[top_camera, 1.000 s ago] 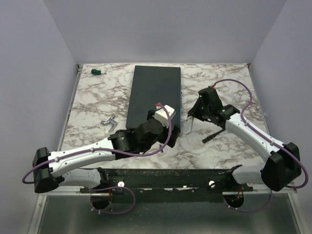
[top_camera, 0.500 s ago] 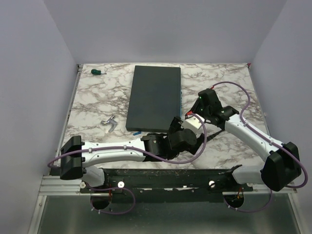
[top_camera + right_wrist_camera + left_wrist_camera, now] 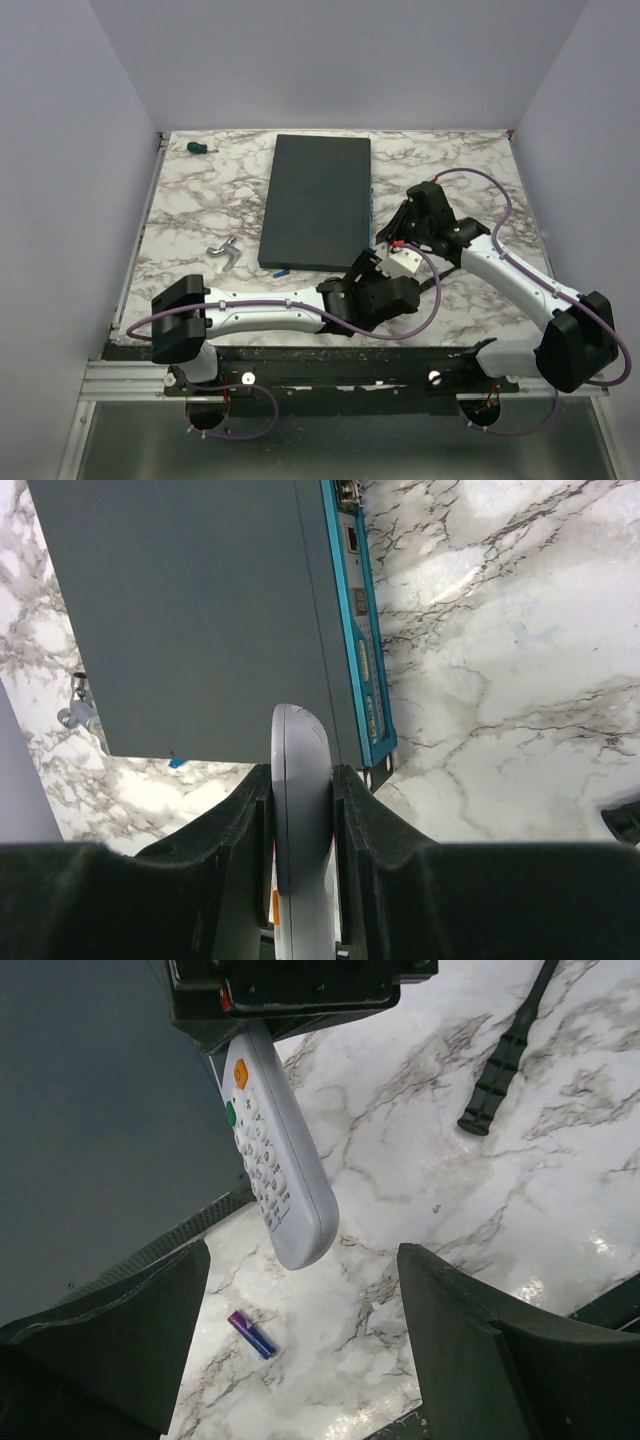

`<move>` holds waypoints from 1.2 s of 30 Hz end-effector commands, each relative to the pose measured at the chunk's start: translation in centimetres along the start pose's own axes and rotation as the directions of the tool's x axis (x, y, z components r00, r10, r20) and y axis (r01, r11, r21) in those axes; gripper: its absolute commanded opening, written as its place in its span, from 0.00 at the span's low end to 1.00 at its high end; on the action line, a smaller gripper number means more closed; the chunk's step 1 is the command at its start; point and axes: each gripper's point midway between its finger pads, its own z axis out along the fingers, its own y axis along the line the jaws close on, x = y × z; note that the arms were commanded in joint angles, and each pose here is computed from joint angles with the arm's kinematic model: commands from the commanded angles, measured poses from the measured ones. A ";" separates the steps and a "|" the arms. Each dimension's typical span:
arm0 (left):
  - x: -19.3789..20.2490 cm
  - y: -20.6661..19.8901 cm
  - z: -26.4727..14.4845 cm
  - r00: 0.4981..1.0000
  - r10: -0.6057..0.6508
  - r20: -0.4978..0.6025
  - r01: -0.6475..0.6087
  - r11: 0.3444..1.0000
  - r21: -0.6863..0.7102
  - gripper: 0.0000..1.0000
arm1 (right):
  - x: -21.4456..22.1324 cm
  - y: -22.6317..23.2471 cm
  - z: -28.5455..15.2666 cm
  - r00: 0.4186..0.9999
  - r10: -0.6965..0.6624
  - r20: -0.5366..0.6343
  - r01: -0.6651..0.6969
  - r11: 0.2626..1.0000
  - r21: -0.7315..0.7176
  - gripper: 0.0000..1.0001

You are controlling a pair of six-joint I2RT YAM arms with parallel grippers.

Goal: Load the batteries into the remote control

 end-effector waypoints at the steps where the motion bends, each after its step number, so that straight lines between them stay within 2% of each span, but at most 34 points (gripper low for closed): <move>1: 0.3 1.0 0.6 0.999 0.032 0.008 -0.031 0.996 -0.088 0.76 | 0.1 1.2 -0.6 1.000 0.013 -0.005 -0.013 0.998 -0.057 0.01; 9: 0.0 1.2 1.2 0.999 0.046 0.028 -0.042 0.991 -0.128 0.62 | 0.3 1.2 -0.4 1.000 0.017 -0.008 -0.018 0.998 -0.063 0.01; 15: 0.3 1.0 1.9 0.998 0.064 0.020 -0.060 0.987 -0.149 0.46 | 0.9 1.6 -0.7 0.999 0.017 -0.035 -0.020 0.995 -0.096 0.01; 22: 0.7 1.3 1.9 0.998 0.068 0.011 -0.065 0.984 -0.167 0.36 | 0.9 2.4 -1.4 0.999 0.021 -0.038 -0.027 0.990 -0.141 0.01; 24: 0.8 1.4 1.9 0.998 0.066 0.011 -0.063 0.983 -0.170 0.28 | 0.9 2.7 -1.5 0.999 0.022 -0.044 -0.028 0.988 -0.153 0.01; 28: 0.8 1.5 1.9 0.998 0.067 0.011 -0.064 0.983 -0.175 0.05 | 1.1 3.1 -1.8 0.998 0.023 -0.052 -0.032 0.984 -0.176 0.01; 29: 0.8 1.5 1.8 0.998 0.067 0.011 -0.064 0.983 -0.174 0.00 | 1.1 3.1 -1.8 0.998 0.024 -0.053 -0.033 0.983 -0.179 0.04; 32: 0.9 1.8 1.6 0.998 0.058 0.012 -0.055 0.983 -0.176 0.00 | 1.0 3.5 -2.3 0.999 0.021 -0.048 -0.030 0.979 -0.203 0.15; 36: 0.8 2.3 0.8 0.999 0.001 0.046 0.006 0.989 -0.149 0.00 | 0.0 4.7 -3.6 0.999 0.044 0.006 -0.041 0.960 -0.275 0.50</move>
